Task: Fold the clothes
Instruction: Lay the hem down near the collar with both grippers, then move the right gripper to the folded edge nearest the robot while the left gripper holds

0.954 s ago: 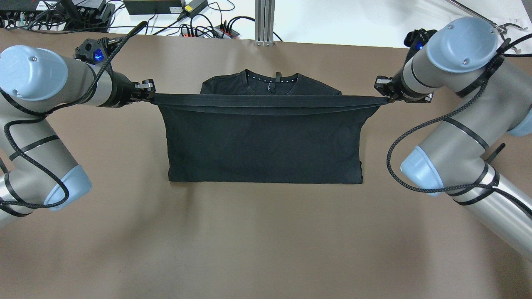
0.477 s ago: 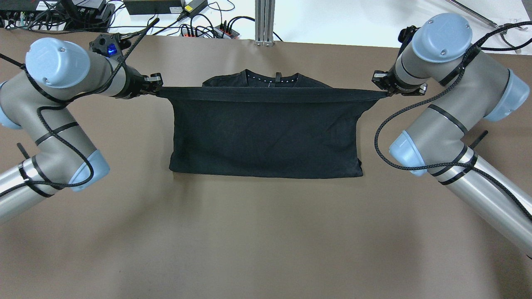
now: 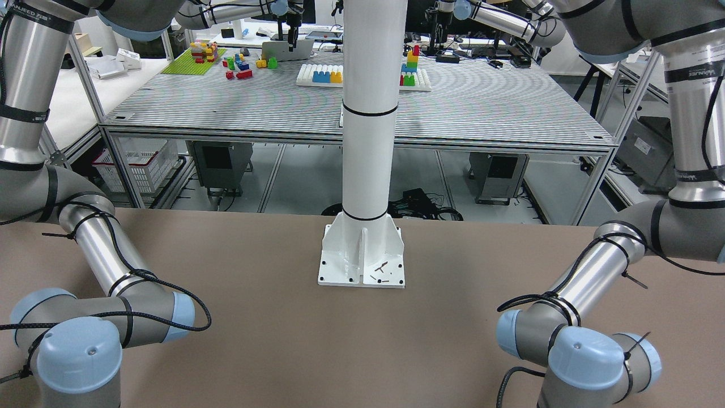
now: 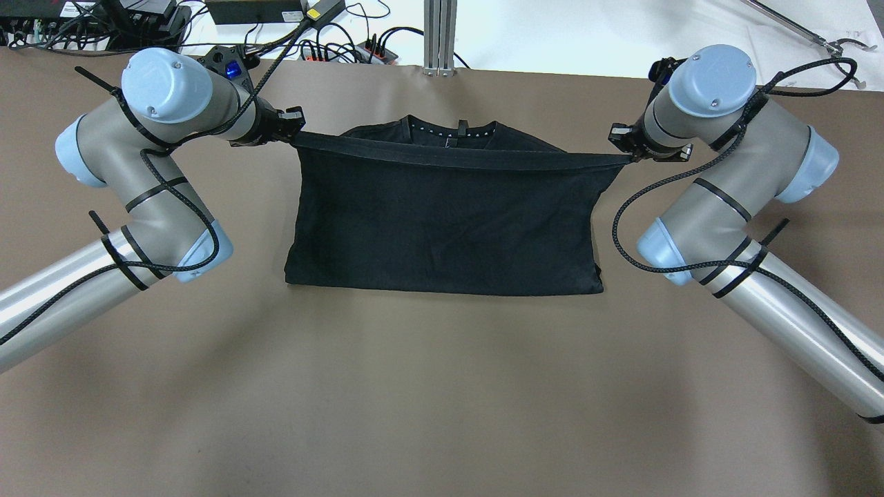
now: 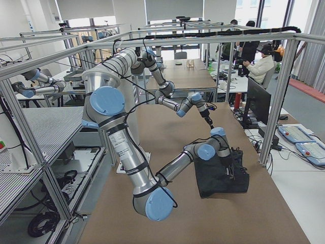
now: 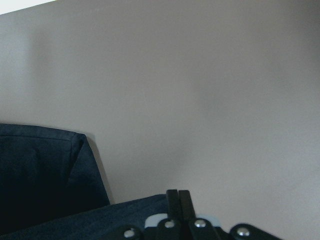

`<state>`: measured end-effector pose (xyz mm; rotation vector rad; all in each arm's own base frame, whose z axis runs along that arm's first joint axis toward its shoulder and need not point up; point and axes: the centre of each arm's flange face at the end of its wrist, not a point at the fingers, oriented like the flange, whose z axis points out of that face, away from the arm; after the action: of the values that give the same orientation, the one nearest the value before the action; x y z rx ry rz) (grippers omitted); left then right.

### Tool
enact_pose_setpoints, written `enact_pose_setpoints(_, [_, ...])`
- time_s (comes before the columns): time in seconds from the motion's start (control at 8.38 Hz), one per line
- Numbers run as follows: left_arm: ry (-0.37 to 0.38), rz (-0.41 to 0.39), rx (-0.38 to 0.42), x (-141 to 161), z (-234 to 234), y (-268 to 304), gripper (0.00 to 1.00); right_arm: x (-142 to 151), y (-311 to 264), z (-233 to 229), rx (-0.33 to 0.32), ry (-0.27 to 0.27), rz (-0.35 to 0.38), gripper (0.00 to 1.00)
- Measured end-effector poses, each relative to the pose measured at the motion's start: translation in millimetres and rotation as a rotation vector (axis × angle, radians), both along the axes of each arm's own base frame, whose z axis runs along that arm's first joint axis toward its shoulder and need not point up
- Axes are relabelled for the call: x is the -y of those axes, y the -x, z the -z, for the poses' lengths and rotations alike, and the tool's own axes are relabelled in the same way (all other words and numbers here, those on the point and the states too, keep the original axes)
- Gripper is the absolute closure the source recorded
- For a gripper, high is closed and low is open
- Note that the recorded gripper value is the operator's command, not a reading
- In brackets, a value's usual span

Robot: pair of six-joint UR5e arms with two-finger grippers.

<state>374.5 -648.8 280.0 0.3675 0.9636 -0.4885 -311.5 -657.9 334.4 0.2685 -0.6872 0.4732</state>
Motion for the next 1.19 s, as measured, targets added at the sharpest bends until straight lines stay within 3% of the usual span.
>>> enact_pose_setpoints(0.36, [0.012, 0.008, 0.009, 14, -12, -7, 0.84, 24, 29, 16, 0.068, 0.024, -0.090, 0.99])
enact_pose_setpoints(0.48, [0.013, 0.008, 0.009, 16, -14, -8, 0.80, 28, 38, 18, 0.074, 0.025, -0.119, 0.88])
enact_pose_setpoints(0.6, [0.014, 0.009, 0.010, 18, -16, -9, 0.68, 31, 43, 15, 0.078, 0.020, -0.135, 0.66])
enact_pose_setpoints(0.72, [0.019, 0.012, 0.013, 22, -16, -10, 0.46, 34, 46, 13, 0.089, 0.023, -0.155, 0.56])
enact_pose_setpoints(0.84, [0.033, 0.024, 0.016, 34, -15, -11, 0.37, 36, 49, 17, 0.119, 0.044, -0.196, 0.48])
enact_pose_setpoints(1.19, [0.066, 0.041, 0.023, 54, -17, -18, 0.30, 28, 70, 31, 0.182, 0.092, -0.271, 0.46])
